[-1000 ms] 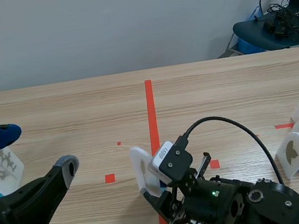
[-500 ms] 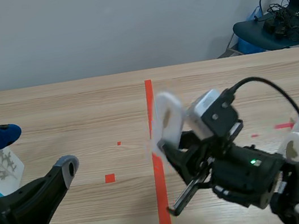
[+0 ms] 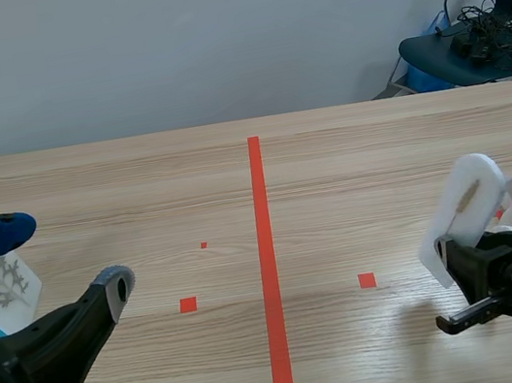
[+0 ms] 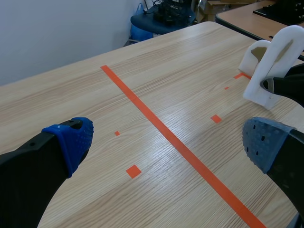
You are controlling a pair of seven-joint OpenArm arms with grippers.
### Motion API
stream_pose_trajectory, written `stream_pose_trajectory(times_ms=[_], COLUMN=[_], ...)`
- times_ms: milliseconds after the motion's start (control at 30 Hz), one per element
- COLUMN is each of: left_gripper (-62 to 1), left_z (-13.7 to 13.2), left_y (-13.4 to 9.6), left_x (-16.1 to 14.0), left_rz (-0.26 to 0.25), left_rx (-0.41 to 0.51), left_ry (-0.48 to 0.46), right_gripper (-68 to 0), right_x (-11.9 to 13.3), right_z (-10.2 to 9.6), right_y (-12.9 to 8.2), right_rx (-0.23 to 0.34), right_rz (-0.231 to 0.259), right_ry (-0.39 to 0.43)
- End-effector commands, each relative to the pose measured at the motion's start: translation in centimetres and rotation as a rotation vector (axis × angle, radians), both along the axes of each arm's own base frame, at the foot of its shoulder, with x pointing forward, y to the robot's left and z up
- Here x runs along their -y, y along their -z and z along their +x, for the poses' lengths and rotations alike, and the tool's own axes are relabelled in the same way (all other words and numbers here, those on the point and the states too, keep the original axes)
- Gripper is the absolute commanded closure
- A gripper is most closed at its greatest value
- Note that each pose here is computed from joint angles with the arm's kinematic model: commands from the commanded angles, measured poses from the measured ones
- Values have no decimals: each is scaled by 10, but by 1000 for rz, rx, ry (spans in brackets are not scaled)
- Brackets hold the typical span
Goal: Do the leaf sorting experiment
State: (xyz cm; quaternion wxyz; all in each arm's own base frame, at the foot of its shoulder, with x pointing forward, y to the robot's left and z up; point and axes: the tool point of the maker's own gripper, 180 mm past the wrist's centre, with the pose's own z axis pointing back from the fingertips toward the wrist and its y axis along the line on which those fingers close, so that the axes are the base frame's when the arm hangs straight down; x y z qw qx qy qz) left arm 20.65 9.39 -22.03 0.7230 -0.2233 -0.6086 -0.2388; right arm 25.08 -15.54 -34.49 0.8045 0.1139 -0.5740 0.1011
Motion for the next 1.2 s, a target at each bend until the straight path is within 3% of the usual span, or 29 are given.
stream_pose_trajectory(times_ms=[0, 200, 367, 733, 967, 1167], left_gripper=[-623, -623, -623, -623, -623, -623], left_z=[2, 2, 2, 2, 2, 2], left_y=[-6, -6, -6, -6, -6, -6], left_x=[0, 0, 0, 0, 0, 0], left_rz=[-12, -12, -12, -12, -12, -12], left_rx=[19, 20, 20, 19, 19, 19], left_ry=[-2, -2, -2, -2, -2, -2], right_gripper=[-48, -49, -54, -256, -446, -475], right_x=[7, 35, 47, 48, 49, 42], right_z=[11, 7, 8, 7, 17, 25], right_y=[-8, 16, 16, 17, -21, -80], right_rx=[40, -12, -7, -13, 107, 207], right_rz=[4, -21, -32, -33, 7, -26], right_ry=[18, 88, 116, 117, 77, 23])
